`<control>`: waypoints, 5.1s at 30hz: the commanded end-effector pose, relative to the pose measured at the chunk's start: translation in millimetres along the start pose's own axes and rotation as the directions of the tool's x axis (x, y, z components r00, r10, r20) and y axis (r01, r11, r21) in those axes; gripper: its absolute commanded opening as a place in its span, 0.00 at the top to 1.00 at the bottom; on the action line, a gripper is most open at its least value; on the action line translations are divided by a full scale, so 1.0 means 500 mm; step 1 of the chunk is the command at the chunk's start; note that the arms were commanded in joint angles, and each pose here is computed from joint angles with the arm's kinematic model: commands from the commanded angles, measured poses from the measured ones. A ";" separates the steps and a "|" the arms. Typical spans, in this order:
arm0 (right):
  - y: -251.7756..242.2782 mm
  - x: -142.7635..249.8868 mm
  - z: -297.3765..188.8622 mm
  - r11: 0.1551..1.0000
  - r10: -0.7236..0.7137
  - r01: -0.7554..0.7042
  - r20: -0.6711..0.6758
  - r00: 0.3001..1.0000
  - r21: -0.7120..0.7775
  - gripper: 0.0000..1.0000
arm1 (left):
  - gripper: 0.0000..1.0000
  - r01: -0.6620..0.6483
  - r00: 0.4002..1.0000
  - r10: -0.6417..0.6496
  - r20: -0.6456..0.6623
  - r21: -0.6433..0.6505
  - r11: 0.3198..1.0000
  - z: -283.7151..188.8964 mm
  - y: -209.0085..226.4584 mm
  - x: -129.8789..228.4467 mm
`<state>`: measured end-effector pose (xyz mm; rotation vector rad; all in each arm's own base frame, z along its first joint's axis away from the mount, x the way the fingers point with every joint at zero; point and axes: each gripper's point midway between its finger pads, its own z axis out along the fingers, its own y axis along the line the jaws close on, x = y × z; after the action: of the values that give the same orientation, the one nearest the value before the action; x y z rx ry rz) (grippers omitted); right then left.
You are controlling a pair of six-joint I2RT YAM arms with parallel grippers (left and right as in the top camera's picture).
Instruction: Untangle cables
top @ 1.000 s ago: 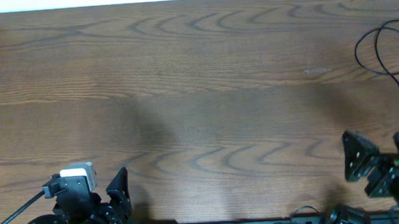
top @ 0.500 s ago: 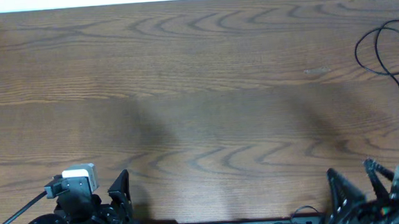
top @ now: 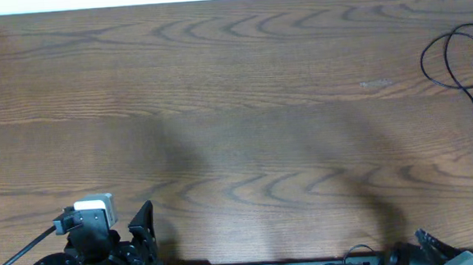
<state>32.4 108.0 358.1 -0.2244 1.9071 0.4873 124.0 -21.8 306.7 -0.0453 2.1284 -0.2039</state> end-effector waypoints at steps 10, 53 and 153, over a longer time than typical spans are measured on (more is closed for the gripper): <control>0.025 0.080 -0.039 0.995 -0.098 0.098 -0.023 0.995 -0.010 0.01 | 0.35 -0.004 0.999 0.004 -0.033 -0.020 1.000 -0.007 0.007 0.017; -0.012 0.094 -0.004 0.841 -0.540 0.540 0.120 0.833 0.037 0.01 | 0.34 -0.008 0.999 0.007 -0.033 -0.020 1.000 -0.007 0.007 0.017; -0.477 0.239 0.363 0.892 -0.030 -0.034 0.134 0.990 0.450 0.01 | 0.33 -0.032 0.998 0.031 -0.053 -0.021 0.999 -0.007 0.008 0.027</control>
<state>230.1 -15.5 138.5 0.0851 1.8252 0.0442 114.8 -21.7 292.9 -0.0238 2.1956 -0.1891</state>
